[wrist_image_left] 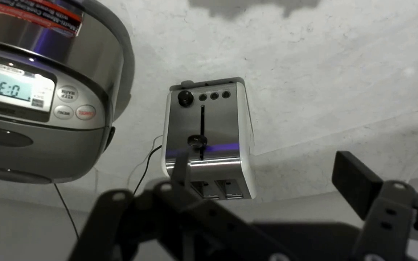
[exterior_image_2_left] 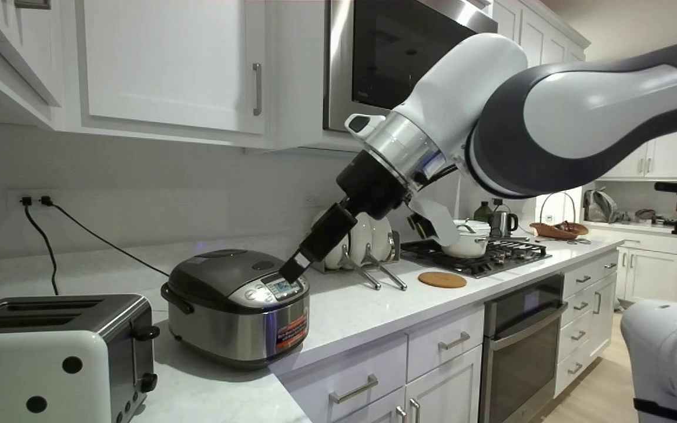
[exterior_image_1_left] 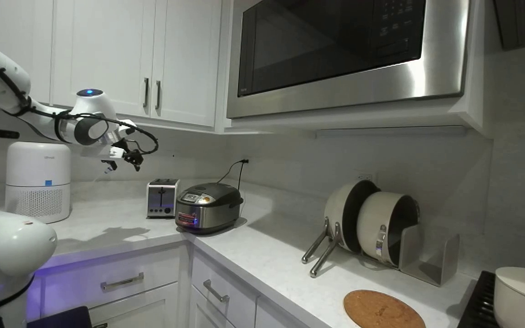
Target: Push the toaster press handle down
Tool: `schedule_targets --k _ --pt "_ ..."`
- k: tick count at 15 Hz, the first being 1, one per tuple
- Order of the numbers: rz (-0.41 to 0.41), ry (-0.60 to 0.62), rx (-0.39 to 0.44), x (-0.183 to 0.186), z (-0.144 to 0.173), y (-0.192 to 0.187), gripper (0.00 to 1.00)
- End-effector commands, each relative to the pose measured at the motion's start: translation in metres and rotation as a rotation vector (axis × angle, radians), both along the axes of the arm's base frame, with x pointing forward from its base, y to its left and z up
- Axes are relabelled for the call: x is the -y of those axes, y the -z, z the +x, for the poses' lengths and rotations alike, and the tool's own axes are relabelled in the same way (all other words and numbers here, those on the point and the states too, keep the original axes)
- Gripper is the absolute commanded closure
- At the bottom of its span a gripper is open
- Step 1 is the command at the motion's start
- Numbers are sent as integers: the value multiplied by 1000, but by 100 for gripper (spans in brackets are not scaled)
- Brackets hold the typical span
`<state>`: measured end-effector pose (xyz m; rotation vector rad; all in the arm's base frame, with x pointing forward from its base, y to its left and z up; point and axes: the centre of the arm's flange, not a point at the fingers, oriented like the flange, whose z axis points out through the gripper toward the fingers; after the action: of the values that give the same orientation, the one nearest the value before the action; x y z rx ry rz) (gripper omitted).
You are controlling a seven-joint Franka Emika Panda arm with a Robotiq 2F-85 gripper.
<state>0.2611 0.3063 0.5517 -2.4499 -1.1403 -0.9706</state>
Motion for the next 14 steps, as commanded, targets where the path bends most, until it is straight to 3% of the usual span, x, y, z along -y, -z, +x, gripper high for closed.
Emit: schedule_targets --k 1,3,4,6,14 --pt "8 -1 16 -34 22 -2 0" --pt "13 -8 22 -45 31 -3 2" --pt "14 -10 24 -49 35 -3 23" --pt "21 -3 33 -57 44 -4 32" --pt "30 15 26 -82 81 3 92"
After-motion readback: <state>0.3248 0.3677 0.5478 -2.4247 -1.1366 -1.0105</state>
